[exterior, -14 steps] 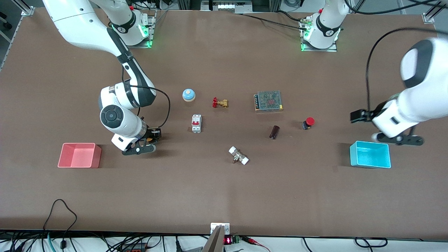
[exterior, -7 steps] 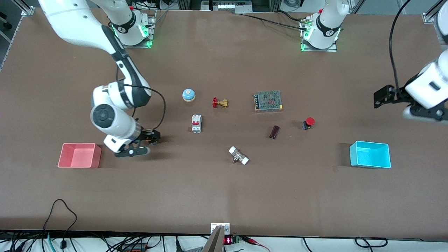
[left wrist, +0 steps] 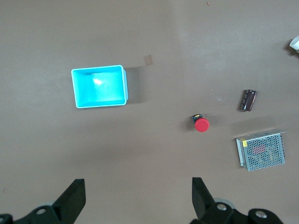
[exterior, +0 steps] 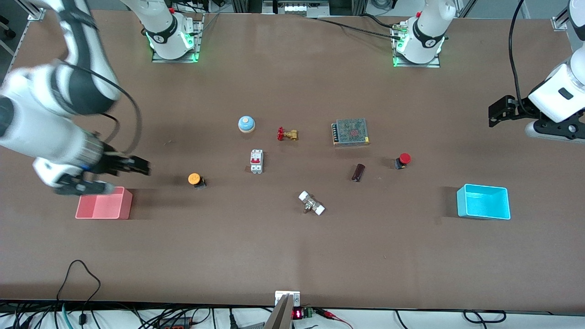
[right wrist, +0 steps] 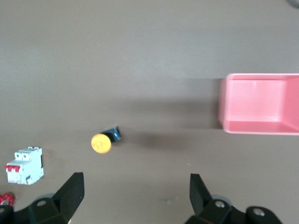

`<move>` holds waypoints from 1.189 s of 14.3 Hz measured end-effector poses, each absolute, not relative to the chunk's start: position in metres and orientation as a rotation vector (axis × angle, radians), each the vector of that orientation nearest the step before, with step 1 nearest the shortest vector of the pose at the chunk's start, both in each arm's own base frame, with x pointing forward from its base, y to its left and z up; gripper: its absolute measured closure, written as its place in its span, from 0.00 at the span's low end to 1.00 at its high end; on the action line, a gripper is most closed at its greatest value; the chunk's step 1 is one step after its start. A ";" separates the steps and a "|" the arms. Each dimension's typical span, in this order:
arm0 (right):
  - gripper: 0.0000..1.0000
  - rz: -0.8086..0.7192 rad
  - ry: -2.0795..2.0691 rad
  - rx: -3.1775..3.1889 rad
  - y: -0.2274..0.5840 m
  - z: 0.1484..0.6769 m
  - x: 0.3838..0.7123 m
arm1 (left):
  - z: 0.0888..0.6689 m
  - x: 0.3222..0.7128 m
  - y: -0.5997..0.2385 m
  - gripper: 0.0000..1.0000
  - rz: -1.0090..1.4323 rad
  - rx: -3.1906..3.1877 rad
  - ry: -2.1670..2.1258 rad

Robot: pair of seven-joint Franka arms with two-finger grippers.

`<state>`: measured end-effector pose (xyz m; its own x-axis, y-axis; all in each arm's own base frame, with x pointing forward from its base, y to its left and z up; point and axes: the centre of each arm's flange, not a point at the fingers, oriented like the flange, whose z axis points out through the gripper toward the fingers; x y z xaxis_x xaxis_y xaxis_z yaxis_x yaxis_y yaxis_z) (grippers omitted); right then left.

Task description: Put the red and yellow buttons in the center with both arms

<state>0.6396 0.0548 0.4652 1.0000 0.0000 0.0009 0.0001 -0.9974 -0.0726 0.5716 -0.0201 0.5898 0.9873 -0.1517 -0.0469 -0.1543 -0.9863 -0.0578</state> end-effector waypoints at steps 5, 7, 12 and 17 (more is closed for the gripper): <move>0.00 -0.010 -0.062 -3.167 0.019 0.535 0.606 | 0.590 0.572 -0.020 0.00 0.066 -3.071 0.236; 0.00 -0.016 -0.075 -3.185 0.017 0.549 0.598 | 0.590 0.571 -0.020 0.00 0.067 -3.071 0.236; 0.00 0.048 -0.010 -3.180 -0.003 0.556 0.588 | 0.590 0.571 -0.020 0.00 0.068 -3.071 0.235; 0.00 0.091 0.014 -3.179 -0.010 0.562 0.584 | 0.591 0.570 -0.022 0.00 0.067 -3.074 0.240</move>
<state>0.5838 -0.0098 0.5618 0.9983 -0.0102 -0.0567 -0.0079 -0.9992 0.0394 0.5704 -0.0219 0.5909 0.9869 -0.1541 -0.0476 -0.1566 -0.9862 -0.0543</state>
